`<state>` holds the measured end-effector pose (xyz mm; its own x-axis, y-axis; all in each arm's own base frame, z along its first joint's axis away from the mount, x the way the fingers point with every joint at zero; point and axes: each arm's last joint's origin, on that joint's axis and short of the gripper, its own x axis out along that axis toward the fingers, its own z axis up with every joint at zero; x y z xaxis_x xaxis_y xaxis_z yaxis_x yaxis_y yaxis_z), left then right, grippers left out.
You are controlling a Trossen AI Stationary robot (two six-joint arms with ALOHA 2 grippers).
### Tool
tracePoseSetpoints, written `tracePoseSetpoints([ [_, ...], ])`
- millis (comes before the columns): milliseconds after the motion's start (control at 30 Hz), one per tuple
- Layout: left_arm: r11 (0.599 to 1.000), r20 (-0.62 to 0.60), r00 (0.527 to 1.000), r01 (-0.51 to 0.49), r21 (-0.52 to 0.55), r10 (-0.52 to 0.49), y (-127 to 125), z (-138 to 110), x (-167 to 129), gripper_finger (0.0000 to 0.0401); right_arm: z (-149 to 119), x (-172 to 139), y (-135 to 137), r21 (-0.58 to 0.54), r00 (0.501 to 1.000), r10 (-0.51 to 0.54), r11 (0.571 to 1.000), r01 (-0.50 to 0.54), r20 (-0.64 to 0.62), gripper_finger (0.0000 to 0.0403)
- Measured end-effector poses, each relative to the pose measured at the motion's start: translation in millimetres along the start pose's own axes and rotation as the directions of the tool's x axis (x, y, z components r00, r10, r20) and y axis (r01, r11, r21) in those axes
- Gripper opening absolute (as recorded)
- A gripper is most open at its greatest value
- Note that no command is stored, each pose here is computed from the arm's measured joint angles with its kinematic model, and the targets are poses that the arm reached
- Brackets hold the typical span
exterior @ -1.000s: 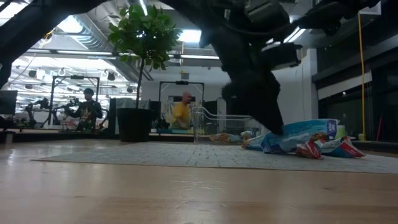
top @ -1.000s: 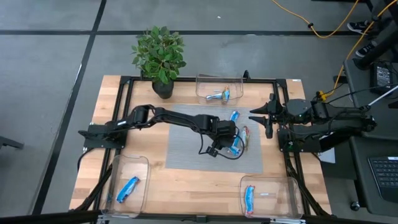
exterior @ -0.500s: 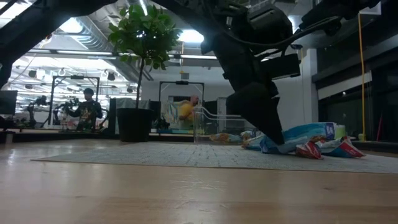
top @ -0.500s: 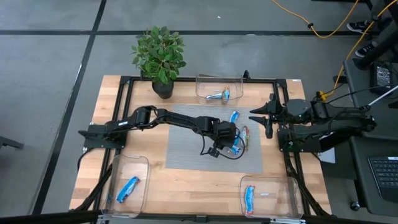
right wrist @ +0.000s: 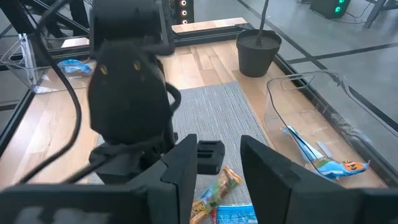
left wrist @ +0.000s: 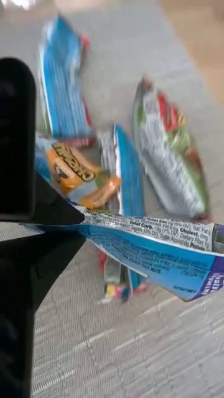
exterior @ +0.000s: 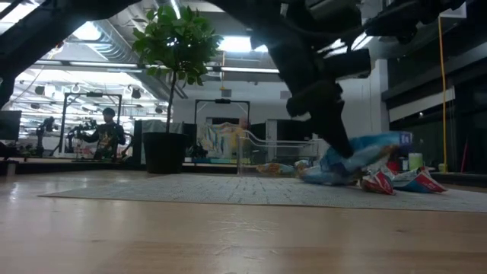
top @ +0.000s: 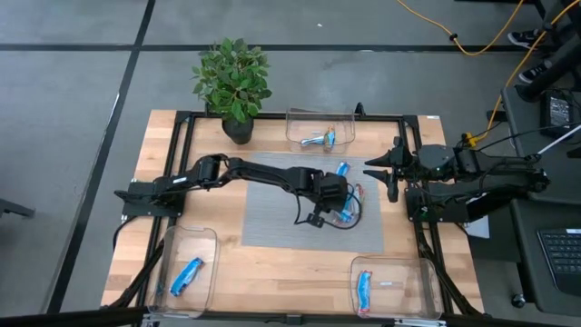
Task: Pick and place Granola Bars by type
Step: Put the blue granola bar into the bottom left transparent bin
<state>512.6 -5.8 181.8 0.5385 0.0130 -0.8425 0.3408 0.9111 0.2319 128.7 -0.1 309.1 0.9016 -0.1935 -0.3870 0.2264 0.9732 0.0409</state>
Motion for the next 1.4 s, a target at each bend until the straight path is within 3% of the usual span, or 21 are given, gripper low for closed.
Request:
tracePoseSetpoints([
  [500,0.986,-0.053,0.987,-0.150,0.071,0.154,21,29,-58,0.0009,0,0,0,-0.004,1.000,0.000,1.000,0.000,0.000,0.0126],
  [700,0.980,-0.068,0.978,-0.196,0.047,0.198,34,29,-90,0.0008,-2,0,0,-0.008,1.000,-0.003,1.000,0.002,-0.017,0.0126],
  [1067,0.966,0.084,0.966,-0.237,-0.105,0.246,36,37,-191,0.0006,-2,0,0,-0.061,1.000,-0.003,0.998,0.002,-0.016,0.0126],
  [1400,0.959,0.222,0.944,-0.198,-0.204,0.243,9,31,-290,0.0008,0,0,-2,-0.083,0.997,-0.079,0.993,0.080,0.007,0.0126],
])
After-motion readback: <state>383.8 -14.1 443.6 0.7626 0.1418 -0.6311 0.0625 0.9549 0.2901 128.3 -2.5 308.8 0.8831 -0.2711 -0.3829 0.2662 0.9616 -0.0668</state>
